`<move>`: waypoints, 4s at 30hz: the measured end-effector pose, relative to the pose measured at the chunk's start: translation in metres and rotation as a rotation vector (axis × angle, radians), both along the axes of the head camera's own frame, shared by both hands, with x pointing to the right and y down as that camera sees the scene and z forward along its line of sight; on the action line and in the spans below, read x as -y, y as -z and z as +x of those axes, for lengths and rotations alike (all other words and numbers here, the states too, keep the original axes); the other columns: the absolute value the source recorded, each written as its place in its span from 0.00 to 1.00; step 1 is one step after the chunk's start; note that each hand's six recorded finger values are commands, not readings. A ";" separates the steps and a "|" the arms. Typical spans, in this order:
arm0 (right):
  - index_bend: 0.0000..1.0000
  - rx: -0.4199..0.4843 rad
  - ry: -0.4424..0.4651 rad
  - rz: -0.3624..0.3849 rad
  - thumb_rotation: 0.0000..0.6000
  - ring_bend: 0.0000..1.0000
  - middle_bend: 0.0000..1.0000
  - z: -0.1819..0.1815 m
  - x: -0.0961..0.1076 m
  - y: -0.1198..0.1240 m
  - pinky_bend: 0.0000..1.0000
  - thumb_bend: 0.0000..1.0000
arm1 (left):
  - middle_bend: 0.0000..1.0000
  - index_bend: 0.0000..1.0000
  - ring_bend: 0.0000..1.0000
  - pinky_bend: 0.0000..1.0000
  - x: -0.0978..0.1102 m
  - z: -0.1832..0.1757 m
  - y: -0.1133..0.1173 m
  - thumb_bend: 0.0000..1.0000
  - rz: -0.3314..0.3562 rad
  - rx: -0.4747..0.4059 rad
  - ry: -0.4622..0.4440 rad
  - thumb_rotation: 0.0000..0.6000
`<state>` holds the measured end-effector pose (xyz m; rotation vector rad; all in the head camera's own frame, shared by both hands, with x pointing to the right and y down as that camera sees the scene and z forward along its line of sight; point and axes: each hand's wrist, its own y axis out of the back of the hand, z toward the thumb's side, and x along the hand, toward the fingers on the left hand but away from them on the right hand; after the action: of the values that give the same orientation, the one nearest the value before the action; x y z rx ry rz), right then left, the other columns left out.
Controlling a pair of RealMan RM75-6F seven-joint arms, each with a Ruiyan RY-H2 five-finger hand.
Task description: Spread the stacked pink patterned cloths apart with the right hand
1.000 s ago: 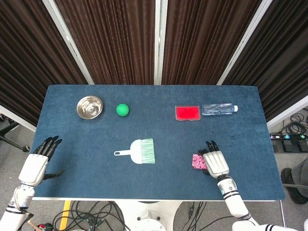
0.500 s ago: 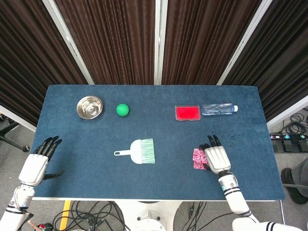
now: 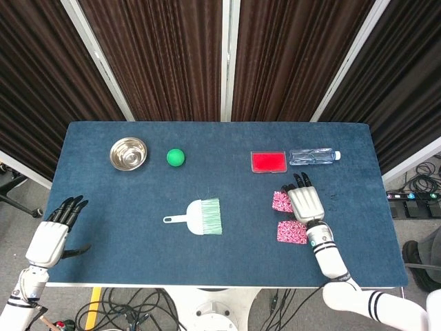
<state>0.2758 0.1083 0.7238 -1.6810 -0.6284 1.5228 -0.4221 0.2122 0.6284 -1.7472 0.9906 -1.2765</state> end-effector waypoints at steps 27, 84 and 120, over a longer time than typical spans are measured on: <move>0.25 -0.023 -0.008 -0.091 1.00 0.04 0.30 -0.010 0.017 -0.046 0.00 0.12 | 0.04 0.08 0.03 0.23 0.001 -0.001 -0.003 0.00 -0.015 0.014 0.011 1.00; 0.14 0.019 0.073 -0.214 1.00 0.00 0.24 0.022 -0.080 0.003 0.00 0.09 | 0.04 0.08 0.03 0.23 -0.002 -0.002 0.002 0.00 0.000 0.003 0.000 1.00; 0.36 0.022 0.054 -0.154 1.00 0.06 0.41 0.018 -0.080 0.000 0.00 0.16 | 0.04 0.08 0.03 0.23 0.000 0.000 -0.001 0.00 -0.010 0.005 0.003 1.00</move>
<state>0.2936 0.1882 0.7240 -1.8176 -0.4837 1.5495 -0.4216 0.2120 0.6295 -1.7499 0.9856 -1.2893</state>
